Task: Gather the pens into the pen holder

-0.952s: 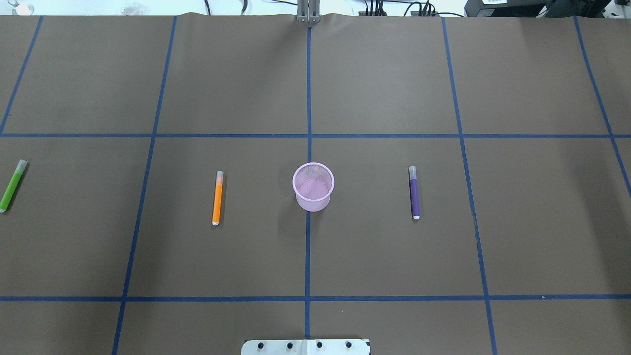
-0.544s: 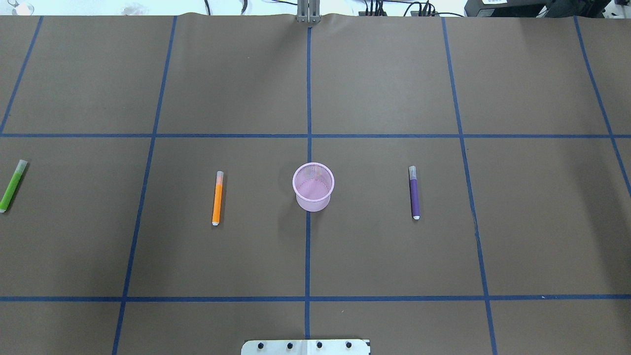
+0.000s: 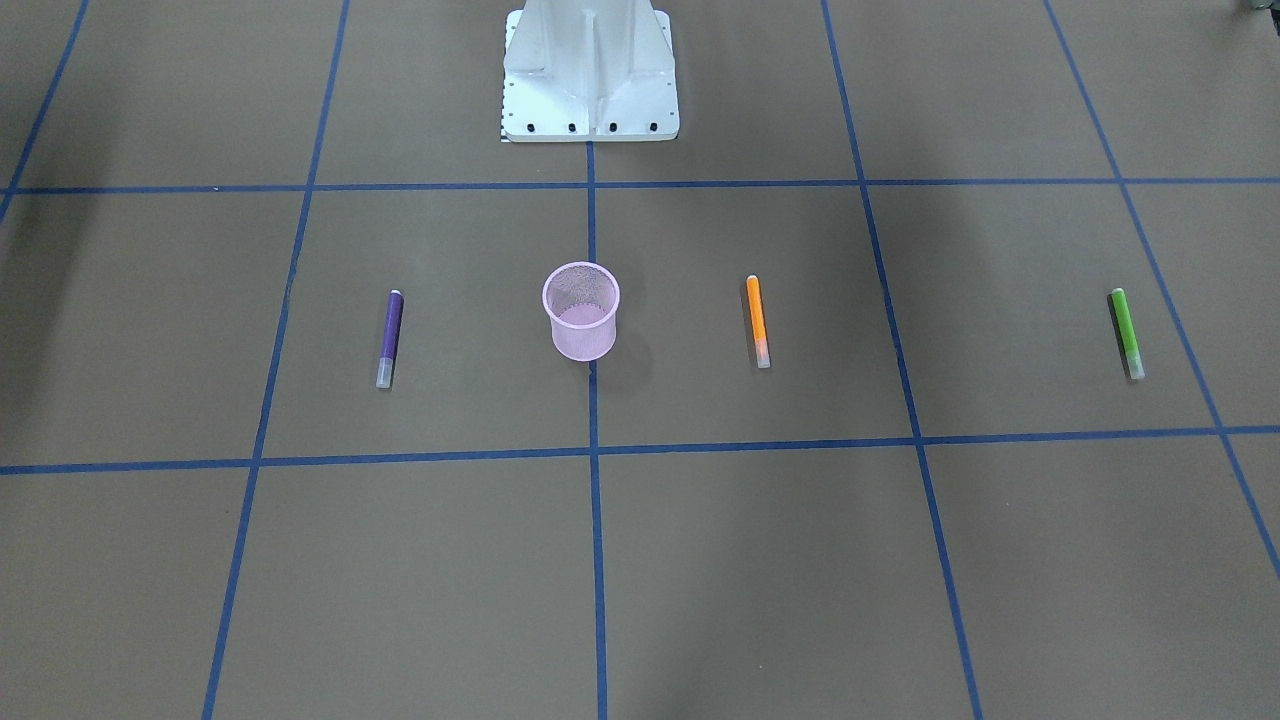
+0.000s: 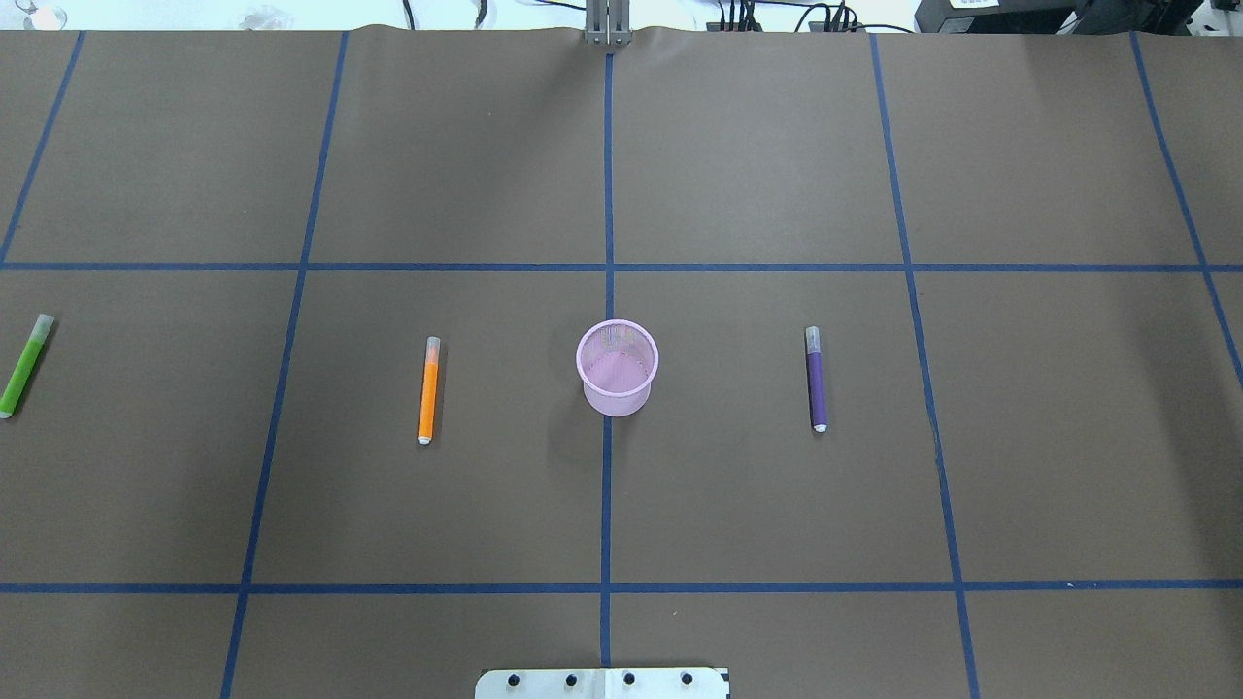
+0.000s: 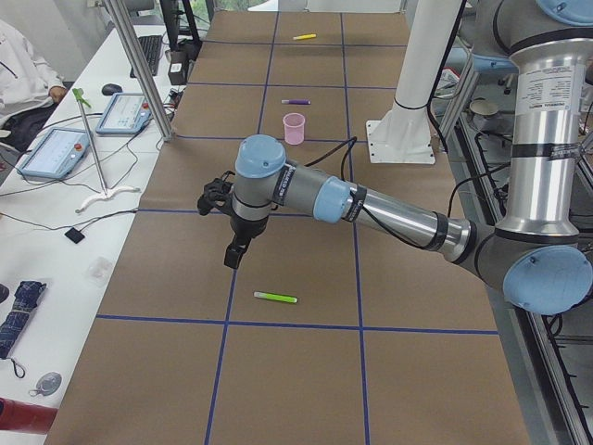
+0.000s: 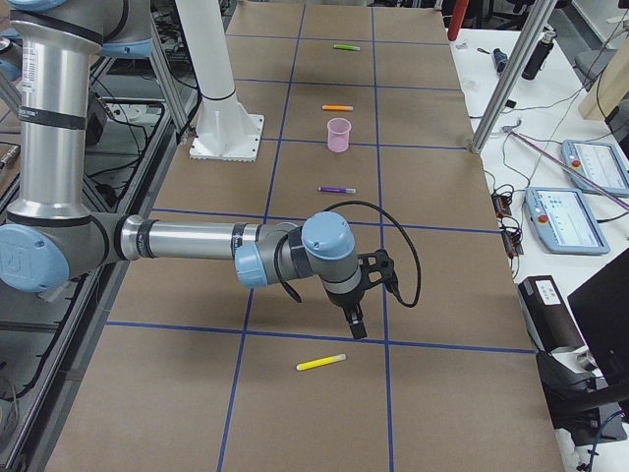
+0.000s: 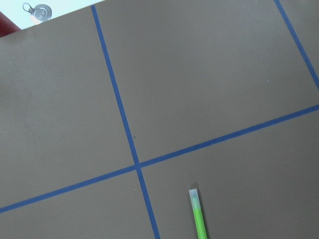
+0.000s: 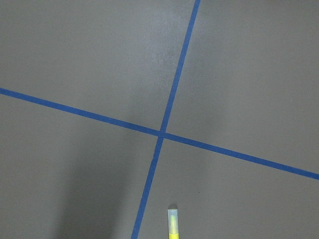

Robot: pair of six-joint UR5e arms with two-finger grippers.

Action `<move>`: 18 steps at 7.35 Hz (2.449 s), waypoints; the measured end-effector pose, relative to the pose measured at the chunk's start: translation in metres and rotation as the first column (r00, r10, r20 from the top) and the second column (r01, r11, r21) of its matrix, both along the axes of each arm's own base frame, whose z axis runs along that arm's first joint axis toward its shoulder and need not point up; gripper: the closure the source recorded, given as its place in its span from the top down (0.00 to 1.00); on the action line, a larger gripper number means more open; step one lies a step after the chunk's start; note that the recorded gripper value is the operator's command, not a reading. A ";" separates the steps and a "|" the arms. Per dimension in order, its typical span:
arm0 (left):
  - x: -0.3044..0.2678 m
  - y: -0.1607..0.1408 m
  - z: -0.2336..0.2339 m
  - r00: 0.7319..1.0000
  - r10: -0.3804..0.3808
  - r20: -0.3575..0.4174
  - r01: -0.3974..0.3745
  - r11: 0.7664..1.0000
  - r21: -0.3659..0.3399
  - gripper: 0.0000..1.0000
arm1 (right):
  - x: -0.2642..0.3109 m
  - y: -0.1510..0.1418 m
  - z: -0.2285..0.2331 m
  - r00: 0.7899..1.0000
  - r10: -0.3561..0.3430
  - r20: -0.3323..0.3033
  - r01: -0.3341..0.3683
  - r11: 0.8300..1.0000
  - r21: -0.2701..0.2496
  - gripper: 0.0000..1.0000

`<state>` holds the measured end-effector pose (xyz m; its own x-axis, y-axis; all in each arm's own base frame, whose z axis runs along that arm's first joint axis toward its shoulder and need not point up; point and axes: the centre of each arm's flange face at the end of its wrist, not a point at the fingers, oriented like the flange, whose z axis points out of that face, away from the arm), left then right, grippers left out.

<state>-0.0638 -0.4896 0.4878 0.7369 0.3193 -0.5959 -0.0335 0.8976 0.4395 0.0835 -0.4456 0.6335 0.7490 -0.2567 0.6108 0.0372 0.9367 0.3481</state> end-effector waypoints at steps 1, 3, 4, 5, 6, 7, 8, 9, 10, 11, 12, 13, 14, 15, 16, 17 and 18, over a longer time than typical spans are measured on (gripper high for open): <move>0.000 0.002 0.000 1.000 -0.001 -0.001 0.001 1.000 0.026 1.00 | -0.005 0.001 0.030 1.000 -0.013 0.019 0.012 1.000 0.010 0.99; 0.000 0.004 0.001 1.000 -0.003 -0.003 0.003 0.999 0.044 1.00 | -0.024 0.006 0.077 0.997 0.018 0.071 -0.018 1.000 -0.009 0.97; 0.001 0.004 0.000 1.000 -0.002 -0.003 0.002 0.999 0.046 1.00 | -0.041 0.009 0.090 0.995 0.051 0.088 -0.048 0.998 -0.032 0.97; 0.001 0.004 0.000 1.000 -0.002 -0.003 0.002 0.999 0.048 1.00 | -0.062 0.013 0.106 0.994 0.070 0.084 -0.066 0.997 -0.041 0.94; 0.001 0.004 -0.001 1.000 -0.002 -0.004 0.002 0.999 0.051 1.00 | -0.079 0.018 0.122 0.994 0.082 0.070 -0.080 0.996 -0.035 0.84; 0.001 0.004 -0.002 1.000 -0.002 -0.004 0.002 0.999 0.053 1.00 | -0.089 0.024 0.134 0.994 0.086 0.064 -0.085 0.996 -0.029 0.75; 0.001 0.004 -0.002 1.000 -0.002 -0.004 0.002 0.998 0.055 1.00 | -0.093 0.030 0.141 0.995 0.084 0.061 -0.082 0.996 -0.029 0.73; 0.001 0.004 -0.003 1.000 -0.002 -0.004 0.002 0.998 0.057 1.00 | -0.095 0.036 0.147 0.995 0.078 0.058 -0.076 0.996 -0.035 0.72; 0.000 0.004 -0.003 1.000 -0.002 -0.004 0.003 0.998 0.058 1.00 | -0.096 0.043 0.152 0.996 0.073 0.053 -0.070 0.997 -0.043 0.70; 0.000 0.004 -0.003 1.000 -0.003 -0.004 0.003 0.998 0.059 1.00 | -0.098 0.047 0.155 0.997 0.064 0.049 -0.061 0.997 -0.047 0.69; 0.000 0.005 -0.004 1.000 -0.003 -0.004 0.003 0.998 0.060 1.00 | -0.103 0.048 0.156 0.998 0.052 0.044 -0.050 0.998 -0.049 0.66; 0.001 0.005 -0.004 1.000 -0.003 -0.004 0.003 0.998 0.061 1.00 | -0.107 0.048 0.157 0.998 0.044 0.036 -0.042 0.998 -0.049 0.64; 0.001 0.005 -0.005 1.000 -0.002 -0.004 0.003 0.998 0.061 1.00 | -0.111 0.046 0.160 0.999 0.039 0.023 -0.038 0.998 -0.048 0.54; 0.001 0.005 -0.005 1.000 -0.002 -0.004 0.003 0.998 0.062 1.00 | -0.115 0.044 0.162 0.999 0.036 0.012 -0.035 0.998 -0.047 0.43; 0.001 0.005 -0.005 1.000 -0.002 -0.004 0.002 0.998 0.063 1.00 | -0.116 0.043 0.163 0.999 0.034 0.007 -0.034 0.998 -0.047 0.42; 0.001 0.005 -0.005 1.000 -0.001 -0.003 0.001 0.998 0.064 1.00 | -0.117 0.042 0.165 0.999 0.033 0.005 -0.033 0.998 -0.049 0.43; 0.001 0.005 -0.006 1.000 -0.001 -0.003 0.001 0.998 0.064 1.00 | -0.118 0.042 0.166 1.000 0.031 0.003 -0.031 0.998 -0.051 0.43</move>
<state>-0.0629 -0.4849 0.4822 0.7353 0.3564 -0.5765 -0.0311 0.8674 0.4966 -0.0344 -0.4032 0.7994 0.7541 -0.2018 0.6250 0.0066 0.9539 0.3000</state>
